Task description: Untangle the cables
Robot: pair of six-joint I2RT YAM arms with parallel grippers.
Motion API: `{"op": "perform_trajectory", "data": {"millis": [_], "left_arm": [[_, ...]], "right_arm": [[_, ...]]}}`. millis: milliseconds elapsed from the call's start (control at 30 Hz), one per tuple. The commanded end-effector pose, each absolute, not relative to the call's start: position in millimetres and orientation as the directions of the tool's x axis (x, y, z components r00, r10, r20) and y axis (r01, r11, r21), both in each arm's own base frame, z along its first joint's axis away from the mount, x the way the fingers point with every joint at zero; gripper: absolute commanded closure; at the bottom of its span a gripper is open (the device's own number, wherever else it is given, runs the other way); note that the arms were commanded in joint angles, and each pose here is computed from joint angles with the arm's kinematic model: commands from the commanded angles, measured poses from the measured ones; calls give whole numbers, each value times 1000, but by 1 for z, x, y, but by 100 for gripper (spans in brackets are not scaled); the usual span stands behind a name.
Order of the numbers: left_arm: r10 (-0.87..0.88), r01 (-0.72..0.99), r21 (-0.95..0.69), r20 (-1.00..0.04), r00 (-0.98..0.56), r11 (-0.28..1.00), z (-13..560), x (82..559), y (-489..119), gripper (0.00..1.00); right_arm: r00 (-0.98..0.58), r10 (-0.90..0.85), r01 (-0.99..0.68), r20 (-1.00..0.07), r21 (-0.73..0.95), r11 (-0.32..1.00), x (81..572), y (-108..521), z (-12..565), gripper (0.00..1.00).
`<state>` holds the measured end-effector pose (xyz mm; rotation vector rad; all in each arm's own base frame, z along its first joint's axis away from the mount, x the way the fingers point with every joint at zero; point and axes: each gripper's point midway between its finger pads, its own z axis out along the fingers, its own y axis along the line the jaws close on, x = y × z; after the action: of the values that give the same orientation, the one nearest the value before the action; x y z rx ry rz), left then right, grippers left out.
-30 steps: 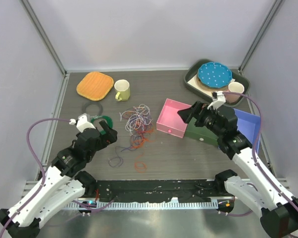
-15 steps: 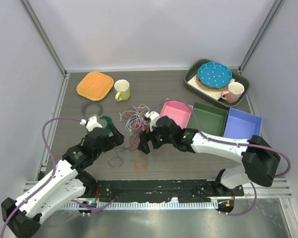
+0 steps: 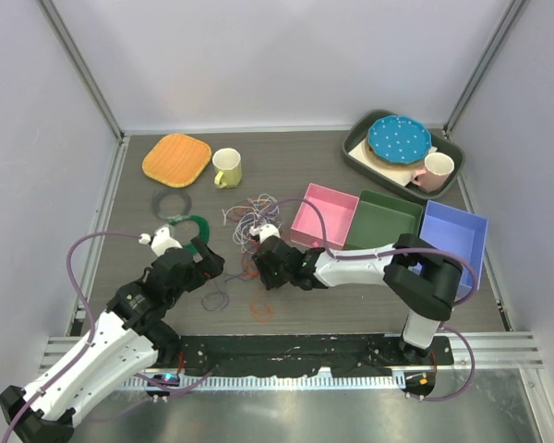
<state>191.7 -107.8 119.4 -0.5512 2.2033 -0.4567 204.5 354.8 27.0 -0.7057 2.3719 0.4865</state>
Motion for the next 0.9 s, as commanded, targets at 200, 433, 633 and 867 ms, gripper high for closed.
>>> {"op": "perform_trajectory", "data": {"millis": [200,433,633,867], "left_arm": [[-524,-193,-521,-620,-585,832,129,193,-115,0],[-525,-68,-612,-611,-592,788,149,200,-143,0],[-509,-46,-618,-601,-616,785,147,201,-152,0],[-493,-9,-624,-608,-622,781,153,206,-161,0]], "right_arm": [[-528,-291,-580,-798,88,810,214,385,115,99],[-390,-142,-689,-910,185,701,201,383,247,99],[-211,12,-722,-977,164,672,206,372,372,99],[-61,110,-763,-992,118,636,200,356,471,99]]}}
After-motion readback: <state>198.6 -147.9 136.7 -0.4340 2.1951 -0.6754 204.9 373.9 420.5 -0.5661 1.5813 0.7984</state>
